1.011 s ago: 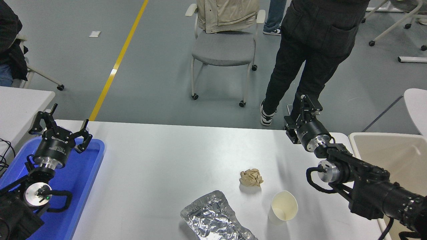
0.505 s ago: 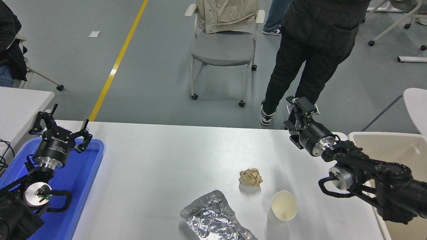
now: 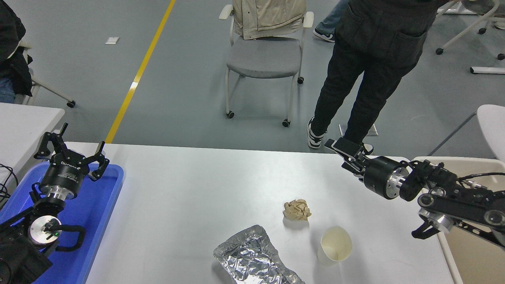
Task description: Clean the table surface
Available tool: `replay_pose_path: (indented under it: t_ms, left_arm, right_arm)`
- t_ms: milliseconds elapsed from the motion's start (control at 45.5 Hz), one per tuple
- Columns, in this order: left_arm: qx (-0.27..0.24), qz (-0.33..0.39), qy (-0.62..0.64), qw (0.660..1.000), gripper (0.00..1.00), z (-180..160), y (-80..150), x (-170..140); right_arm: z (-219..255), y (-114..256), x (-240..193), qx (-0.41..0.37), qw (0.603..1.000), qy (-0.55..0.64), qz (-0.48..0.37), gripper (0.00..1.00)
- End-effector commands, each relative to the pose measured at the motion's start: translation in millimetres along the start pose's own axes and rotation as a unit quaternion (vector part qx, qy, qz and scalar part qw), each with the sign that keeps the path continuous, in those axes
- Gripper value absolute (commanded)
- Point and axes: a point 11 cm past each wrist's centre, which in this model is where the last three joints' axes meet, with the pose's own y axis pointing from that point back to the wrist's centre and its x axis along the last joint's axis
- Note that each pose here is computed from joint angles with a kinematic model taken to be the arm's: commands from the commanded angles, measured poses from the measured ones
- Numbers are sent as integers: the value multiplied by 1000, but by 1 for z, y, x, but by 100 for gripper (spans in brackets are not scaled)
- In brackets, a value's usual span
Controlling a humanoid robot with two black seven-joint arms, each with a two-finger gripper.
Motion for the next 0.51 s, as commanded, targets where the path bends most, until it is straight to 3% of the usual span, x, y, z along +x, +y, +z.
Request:
replay_pose_path:
  t_ms: [0,484]
  left_arm:
    - [0,0,0,1000,100,0,0,0]
    - [0,0,0,1000,100,0,0,0]
  right_arm:
    - [2,21,-23,-11,983,164,-77,100]
    - [32,44,-51,-34,945,266,-187,100]
